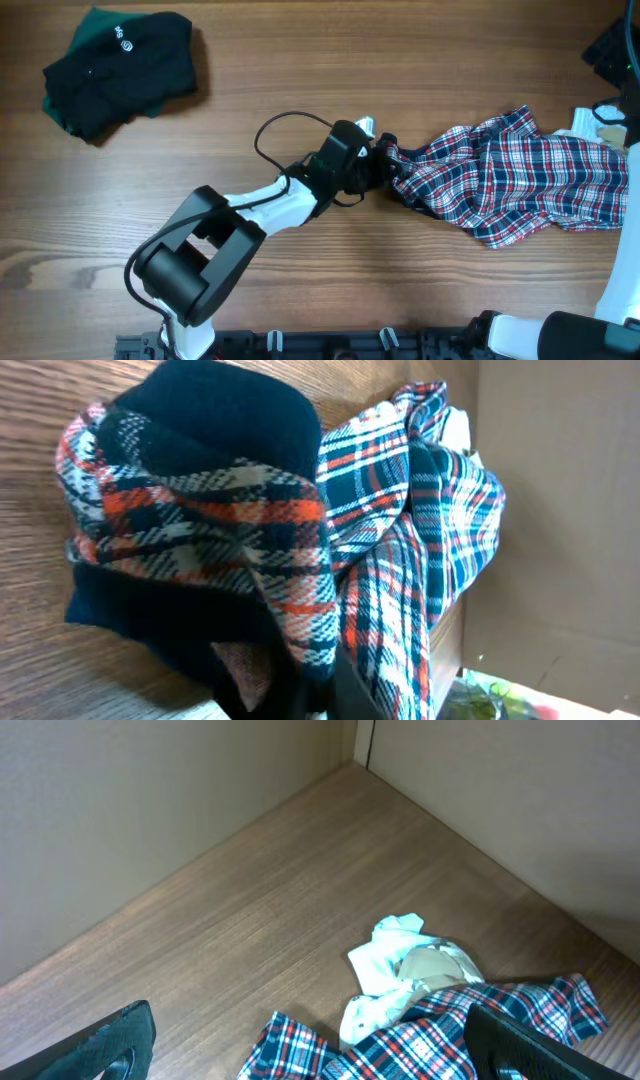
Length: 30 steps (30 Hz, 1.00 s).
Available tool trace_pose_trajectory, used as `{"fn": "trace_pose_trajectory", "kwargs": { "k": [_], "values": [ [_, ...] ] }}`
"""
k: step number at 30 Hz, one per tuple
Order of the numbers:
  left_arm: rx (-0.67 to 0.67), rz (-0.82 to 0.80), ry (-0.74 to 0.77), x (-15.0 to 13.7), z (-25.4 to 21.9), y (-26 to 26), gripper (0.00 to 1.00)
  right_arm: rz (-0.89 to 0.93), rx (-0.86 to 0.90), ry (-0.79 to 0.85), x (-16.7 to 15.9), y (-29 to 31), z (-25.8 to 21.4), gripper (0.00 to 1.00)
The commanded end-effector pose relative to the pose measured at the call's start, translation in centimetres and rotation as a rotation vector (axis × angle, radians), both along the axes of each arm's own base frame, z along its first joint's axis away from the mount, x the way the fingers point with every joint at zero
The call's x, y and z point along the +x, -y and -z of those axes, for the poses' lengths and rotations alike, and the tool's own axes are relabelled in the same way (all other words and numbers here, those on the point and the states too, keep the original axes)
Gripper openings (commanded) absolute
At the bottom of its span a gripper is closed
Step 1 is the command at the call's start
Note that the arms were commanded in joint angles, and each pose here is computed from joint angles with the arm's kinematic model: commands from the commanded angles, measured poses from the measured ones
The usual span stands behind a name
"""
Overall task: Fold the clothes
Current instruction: 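Grasp the garment's left edge with the left gripper, then pull the garment edge leftward with the left gripper to spread it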
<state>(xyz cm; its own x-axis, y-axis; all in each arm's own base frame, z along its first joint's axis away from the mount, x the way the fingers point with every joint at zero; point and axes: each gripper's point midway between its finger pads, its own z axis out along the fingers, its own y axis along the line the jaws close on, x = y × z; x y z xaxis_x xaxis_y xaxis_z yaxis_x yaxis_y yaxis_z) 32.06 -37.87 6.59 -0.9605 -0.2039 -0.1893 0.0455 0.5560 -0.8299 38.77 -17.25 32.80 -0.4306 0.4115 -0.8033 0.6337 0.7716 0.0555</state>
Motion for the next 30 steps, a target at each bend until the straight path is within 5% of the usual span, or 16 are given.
{"fn": "trace_pose_trajectory", "kwargs": {
  "k": [1, 13, 21, 30],
  "values": [
    [-0.008, 0.018, 0.018, 0.1, -0.4, 0.6, 0.04, 0.001, 0.015, 0.031, 0.2, -0.1, -0.8, 1.0],
    [0.004, 0.188, 0.331, 0.4, -12.0, -1.3, 0.04, 0.002, 0.017, 0.025, 0.1, -0.1, -0.7, 1.0],
    [0.059, 0.271, 0.465, -1.8, -17.8, -3.1, 0.04, 0.002, 0.019, 0.017, 0.0, -0.2, -0.6, 1.0],
    [0.357, 0.169, 0.553, -1.5, -20.1, -8.6, 0.04, 0.031, 0.033, 0.023, -0.2, 0.0, -0.5, 1.0]
  ]
}}
